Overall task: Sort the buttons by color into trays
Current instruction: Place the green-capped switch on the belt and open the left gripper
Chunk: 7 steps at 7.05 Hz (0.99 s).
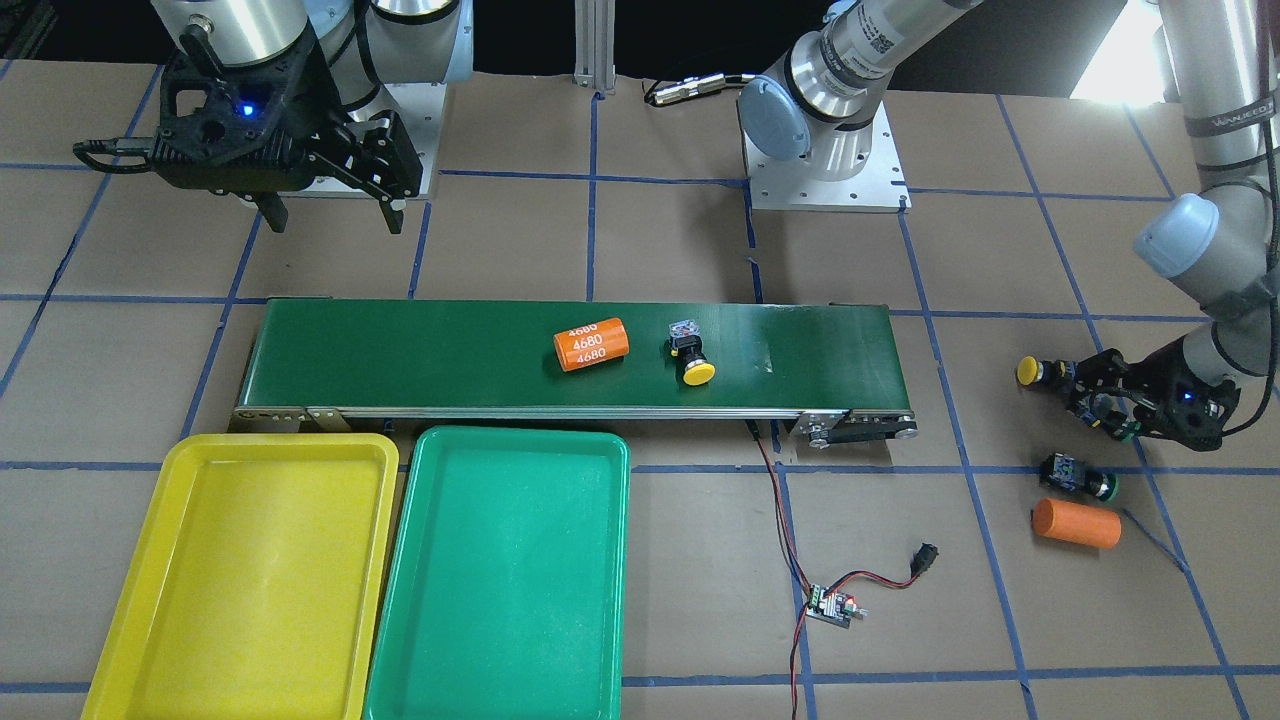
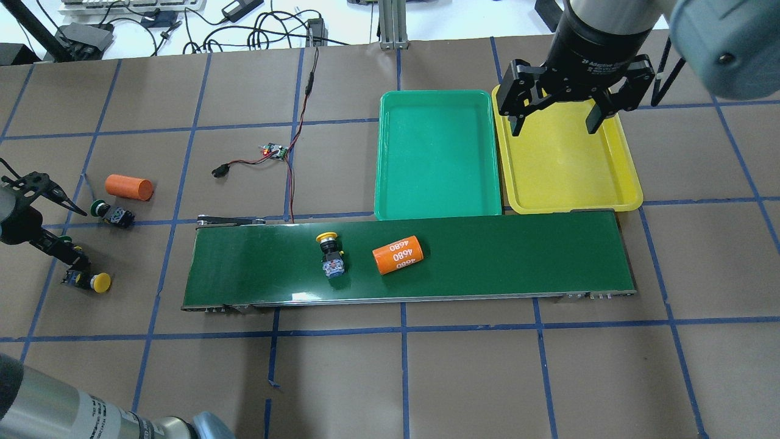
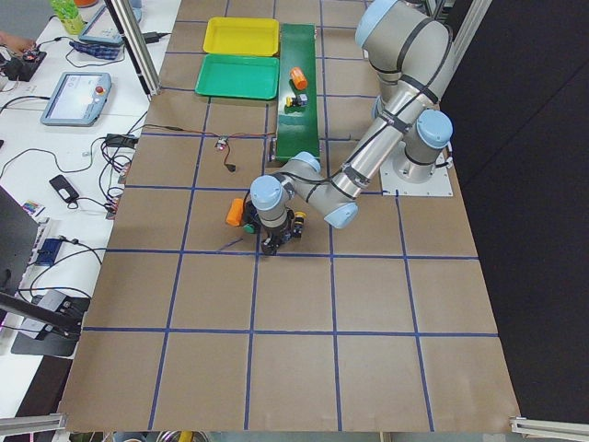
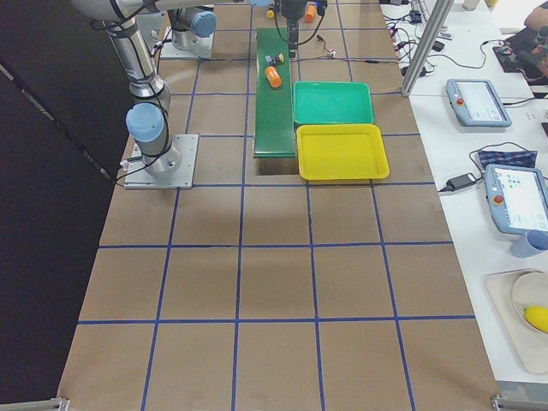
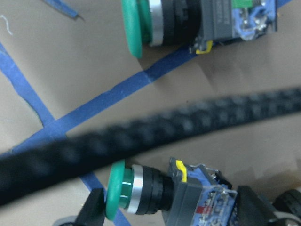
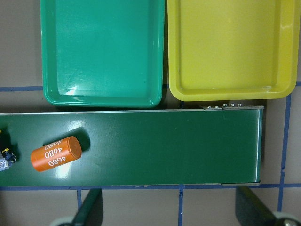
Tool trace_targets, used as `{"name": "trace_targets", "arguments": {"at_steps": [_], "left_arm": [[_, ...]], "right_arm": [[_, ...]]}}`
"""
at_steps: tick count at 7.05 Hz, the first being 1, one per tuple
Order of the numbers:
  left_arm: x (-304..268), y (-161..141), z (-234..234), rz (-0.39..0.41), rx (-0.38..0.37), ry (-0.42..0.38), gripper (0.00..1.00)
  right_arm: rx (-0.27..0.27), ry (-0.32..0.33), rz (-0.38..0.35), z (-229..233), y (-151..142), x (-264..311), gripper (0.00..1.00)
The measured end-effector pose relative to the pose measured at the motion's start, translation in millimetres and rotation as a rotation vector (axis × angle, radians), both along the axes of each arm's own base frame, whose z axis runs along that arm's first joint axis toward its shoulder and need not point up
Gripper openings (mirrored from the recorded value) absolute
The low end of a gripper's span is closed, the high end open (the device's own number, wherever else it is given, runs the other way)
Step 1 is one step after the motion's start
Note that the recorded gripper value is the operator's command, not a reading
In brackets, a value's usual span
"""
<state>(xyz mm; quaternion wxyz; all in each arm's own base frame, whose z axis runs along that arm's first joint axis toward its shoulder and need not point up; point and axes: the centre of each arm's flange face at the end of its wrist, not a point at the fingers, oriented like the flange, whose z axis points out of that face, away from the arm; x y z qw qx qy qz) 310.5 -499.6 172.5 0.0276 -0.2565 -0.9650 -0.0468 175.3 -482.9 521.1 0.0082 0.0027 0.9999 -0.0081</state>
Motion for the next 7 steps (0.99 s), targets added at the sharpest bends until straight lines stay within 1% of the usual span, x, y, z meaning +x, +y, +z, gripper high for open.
{"name": "trace_targets", "arguments": {"at_steps": [1, 2, 3, 5, 7], "left_arm": [[0.3, -0.3, 1.1, -0.004, -0.002, -0.001, 0.22], [-3.0, 0.8, 4.4, -0.004, 0.000, 0.001, 0.16], [-10.2, 1.8, 16.1, 0.000, 0.004, 0.006, 0.13], [-43.1, -0.2, 56.1, 0.042, 0.015, 0.022, 0.12], [-131.0, -15.2, 101.7, 0.108, 0.024, 0.005, 0.12]], "right_arm": [[-0.002, -0.003, -0.002, 0.5, 0.3, 0.8, 1.00], [-0.002, -0.004, -0.002, 0.7, 0.5, 1.1, 1.00], [-0.002, -0.004, -0.002, 0.8, 0.6, 1.3, 1.00], [-0.003, -0.004, -0.004, 1.1, 0.5, 1.4, 1.00], [-0.005, -0.006, -0.006, 1.5, 0.4, 1.6, 1.00]]}}
